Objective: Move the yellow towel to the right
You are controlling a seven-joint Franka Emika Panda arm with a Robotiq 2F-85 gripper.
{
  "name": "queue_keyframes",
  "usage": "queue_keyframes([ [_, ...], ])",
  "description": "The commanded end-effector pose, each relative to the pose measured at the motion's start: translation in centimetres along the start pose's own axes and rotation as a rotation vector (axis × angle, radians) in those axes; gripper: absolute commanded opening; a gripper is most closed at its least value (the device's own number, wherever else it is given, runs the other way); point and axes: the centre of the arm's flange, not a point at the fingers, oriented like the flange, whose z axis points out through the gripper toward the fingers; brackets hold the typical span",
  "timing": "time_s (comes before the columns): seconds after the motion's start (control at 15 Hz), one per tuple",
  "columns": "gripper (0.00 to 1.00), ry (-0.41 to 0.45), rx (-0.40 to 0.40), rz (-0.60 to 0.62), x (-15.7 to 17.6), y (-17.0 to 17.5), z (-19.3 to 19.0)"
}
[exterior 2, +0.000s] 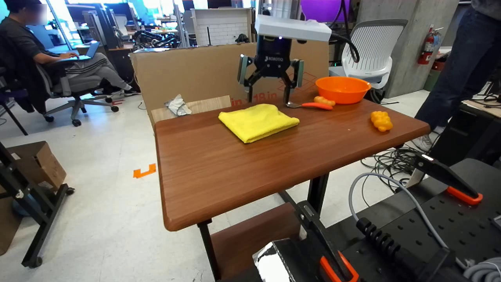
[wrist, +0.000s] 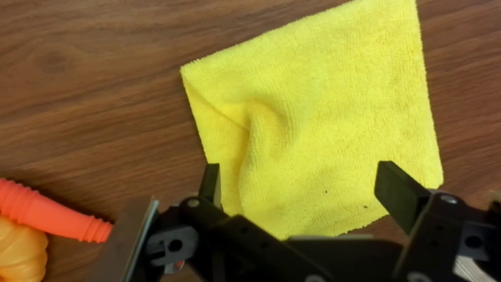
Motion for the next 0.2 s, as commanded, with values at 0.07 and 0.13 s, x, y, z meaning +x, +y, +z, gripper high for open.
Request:
queue_keyframes([
  [0.07,1.0,-0.001,0.0,0.0,-0.05,0.02,0.06],
  [0.13,1.0,-0.001,0.0,0.0,-0.06,0.02,0.07],
])
